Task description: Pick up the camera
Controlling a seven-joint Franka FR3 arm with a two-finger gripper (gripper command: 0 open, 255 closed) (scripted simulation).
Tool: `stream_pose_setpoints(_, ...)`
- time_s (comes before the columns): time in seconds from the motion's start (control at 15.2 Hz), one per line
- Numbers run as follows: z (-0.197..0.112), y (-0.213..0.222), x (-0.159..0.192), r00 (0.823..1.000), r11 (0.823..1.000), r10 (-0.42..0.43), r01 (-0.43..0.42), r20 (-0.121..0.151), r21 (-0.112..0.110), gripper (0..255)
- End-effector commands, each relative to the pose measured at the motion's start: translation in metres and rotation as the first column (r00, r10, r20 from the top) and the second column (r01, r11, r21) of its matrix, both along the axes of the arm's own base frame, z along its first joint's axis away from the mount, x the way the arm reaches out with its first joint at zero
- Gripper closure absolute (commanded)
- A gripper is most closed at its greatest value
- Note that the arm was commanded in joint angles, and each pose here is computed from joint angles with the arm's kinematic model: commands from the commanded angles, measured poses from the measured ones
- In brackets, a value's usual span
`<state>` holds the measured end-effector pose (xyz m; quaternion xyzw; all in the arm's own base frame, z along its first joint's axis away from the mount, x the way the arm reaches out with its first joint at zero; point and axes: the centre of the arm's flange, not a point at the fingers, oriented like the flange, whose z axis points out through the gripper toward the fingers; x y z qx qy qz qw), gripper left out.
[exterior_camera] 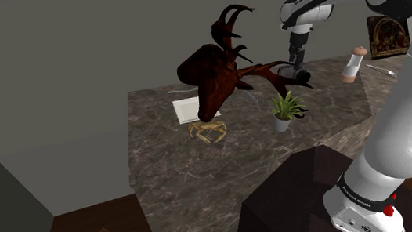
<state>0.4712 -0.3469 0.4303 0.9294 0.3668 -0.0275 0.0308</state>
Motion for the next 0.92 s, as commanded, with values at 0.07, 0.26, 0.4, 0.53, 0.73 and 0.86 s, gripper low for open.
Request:
stream_pose_setpoints(0.07,-0.015,-0.029,0.025,0.998,0.998,0.062,-0.062,-0.005,0.001,0)
stream_pose_setpoints(0.26,-0.029,-0.055,0.052,0.993,0.993,0.119,-0.119,-0.012,0.003,0)
stream_pose_setpoints(0.4,-0.036,-0.058,0.056,0.992,0.992,0.127,-0.127,-0.012,0.003,0)
stream_pose_setpoints(0.53,-0.047,-0.058,0.056,0.992,0.992,0.127,-0.127,-0.012,0.003,0)
stream_pose_setpoints(0.73,-0.063,-0.058,0.056,0.992,0.992,0.127,-0.127,-0.012,0.003,0)
stream_pose_setpoints(0.86,-0.071,-0.058,0.056,0.992,0.992,0.127,-0.127,-0.012,0.003,0)
